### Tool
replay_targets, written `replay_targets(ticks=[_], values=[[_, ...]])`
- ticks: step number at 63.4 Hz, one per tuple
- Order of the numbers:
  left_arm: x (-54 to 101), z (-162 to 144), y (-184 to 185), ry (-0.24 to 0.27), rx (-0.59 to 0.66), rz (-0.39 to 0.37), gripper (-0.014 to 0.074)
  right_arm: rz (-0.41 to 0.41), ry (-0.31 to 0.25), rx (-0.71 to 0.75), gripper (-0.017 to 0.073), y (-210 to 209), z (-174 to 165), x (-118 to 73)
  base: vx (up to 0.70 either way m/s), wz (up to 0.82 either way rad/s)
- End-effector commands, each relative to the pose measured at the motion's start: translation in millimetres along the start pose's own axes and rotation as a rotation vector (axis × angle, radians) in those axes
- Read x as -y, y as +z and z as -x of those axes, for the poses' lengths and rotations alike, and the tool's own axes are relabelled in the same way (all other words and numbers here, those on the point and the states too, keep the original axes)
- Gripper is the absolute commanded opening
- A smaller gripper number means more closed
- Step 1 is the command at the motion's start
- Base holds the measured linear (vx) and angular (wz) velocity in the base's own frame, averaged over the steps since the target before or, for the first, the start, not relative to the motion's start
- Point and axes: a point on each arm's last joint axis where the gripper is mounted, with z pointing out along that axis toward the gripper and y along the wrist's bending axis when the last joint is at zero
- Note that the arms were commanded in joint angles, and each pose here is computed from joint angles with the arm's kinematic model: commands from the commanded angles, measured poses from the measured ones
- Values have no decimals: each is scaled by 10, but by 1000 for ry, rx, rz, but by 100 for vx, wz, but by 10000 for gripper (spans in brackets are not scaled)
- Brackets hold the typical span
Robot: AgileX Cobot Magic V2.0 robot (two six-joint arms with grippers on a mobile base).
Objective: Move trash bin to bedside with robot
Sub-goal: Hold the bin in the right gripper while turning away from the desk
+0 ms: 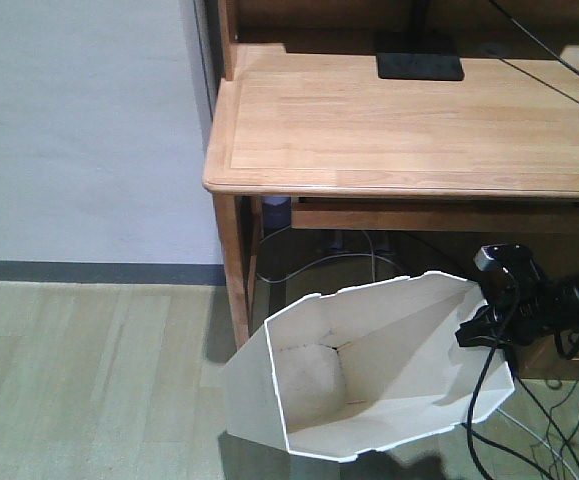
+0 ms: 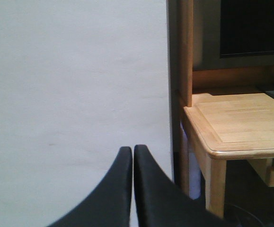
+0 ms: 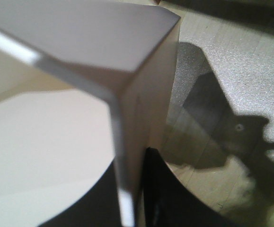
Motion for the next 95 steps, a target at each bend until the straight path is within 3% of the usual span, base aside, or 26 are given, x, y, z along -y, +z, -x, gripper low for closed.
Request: replay_targets(ticks=[1, 95], values=[[4, 37, -8, -23, 78, -7, -6, 204, 27, 117, -5, -205, 196, -251, -4, 16], [4, 37, -8, -23, 78, -7, -6, 204, 27, 117, -5, -205, 196, -251, -8, 33]])
